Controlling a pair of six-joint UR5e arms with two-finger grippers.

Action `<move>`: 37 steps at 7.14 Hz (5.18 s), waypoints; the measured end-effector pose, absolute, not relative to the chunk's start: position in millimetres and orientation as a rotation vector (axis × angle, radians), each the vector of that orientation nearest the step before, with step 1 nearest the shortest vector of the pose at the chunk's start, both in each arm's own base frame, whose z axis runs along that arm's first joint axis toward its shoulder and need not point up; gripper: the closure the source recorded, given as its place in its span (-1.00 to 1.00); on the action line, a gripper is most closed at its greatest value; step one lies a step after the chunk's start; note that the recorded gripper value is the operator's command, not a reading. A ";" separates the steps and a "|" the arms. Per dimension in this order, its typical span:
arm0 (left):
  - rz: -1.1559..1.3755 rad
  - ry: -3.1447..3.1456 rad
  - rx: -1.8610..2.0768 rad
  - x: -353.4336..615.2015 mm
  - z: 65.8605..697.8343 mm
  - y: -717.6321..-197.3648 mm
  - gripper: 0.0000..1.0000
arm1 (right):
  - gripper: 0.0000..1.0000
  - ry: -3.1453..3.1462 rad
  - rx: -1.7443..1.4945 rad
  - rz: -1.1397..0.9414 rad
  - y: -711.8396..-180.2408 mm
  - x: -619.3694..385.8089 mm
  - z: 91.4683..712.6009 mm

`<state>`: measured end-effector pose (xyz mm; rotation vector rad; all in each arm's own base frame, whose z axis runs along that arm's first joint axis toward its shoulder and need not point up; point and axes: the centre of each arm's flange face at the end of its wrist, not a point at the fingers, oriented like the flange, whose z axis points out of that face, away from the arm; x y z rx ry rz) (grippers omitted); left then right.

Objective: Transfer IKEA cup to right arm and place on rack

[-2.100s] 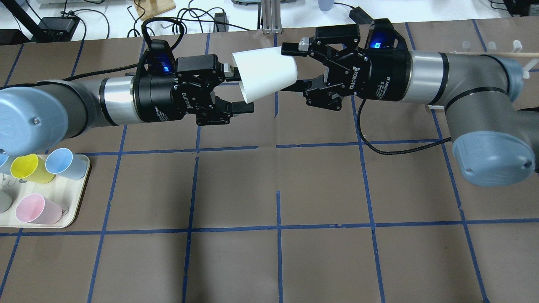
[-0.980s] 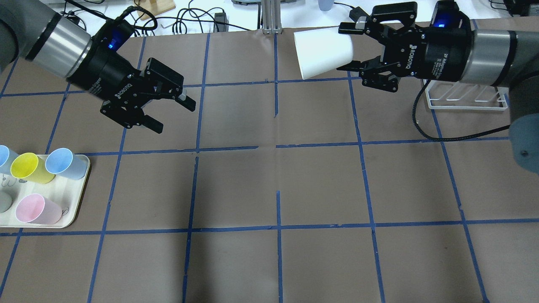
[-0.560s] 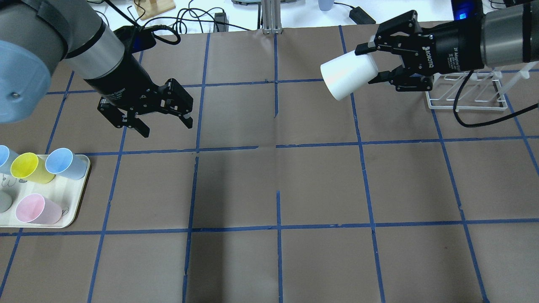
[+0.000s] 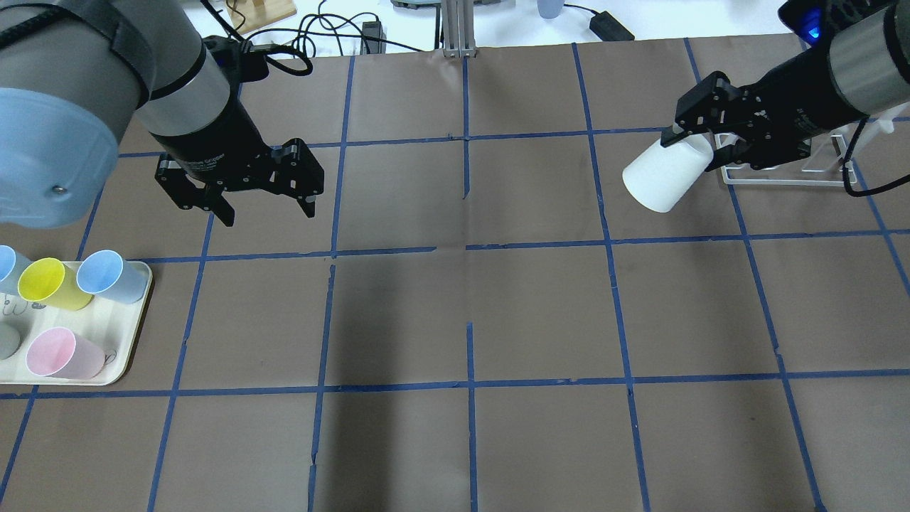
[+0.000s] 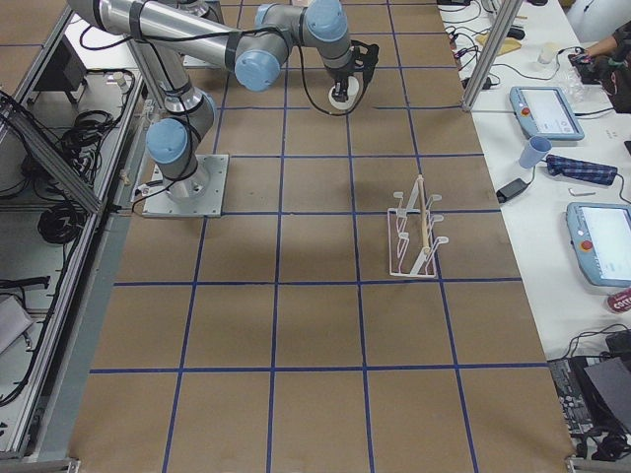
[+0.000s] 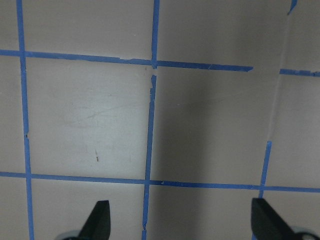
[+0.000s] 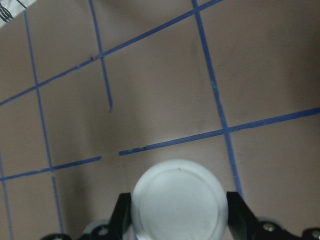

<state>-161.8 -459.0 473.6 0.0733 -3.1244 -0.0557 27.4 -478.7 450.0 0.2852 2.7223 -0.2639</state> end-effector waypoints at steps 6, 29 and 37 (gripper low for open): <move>0.066 -3.175 -0.117 -157.8 466.4 -465.2 -1.00 | 0.54 3.078 -0.310 -0.380 -539.8 -35.4 455.9; 0.116 -3.147 0.062 -154.4 477.3 -469.7 -1.00 | -1.00 3.062 -0.315 -0.452 -613.7 -157.8 331.4; 0.120 -3.147 0.061 -152.7 478.5 -471.0 -1.00 | -1.00 3.064 -0.052 -0.244 -556.9 -81.6 413.7</move>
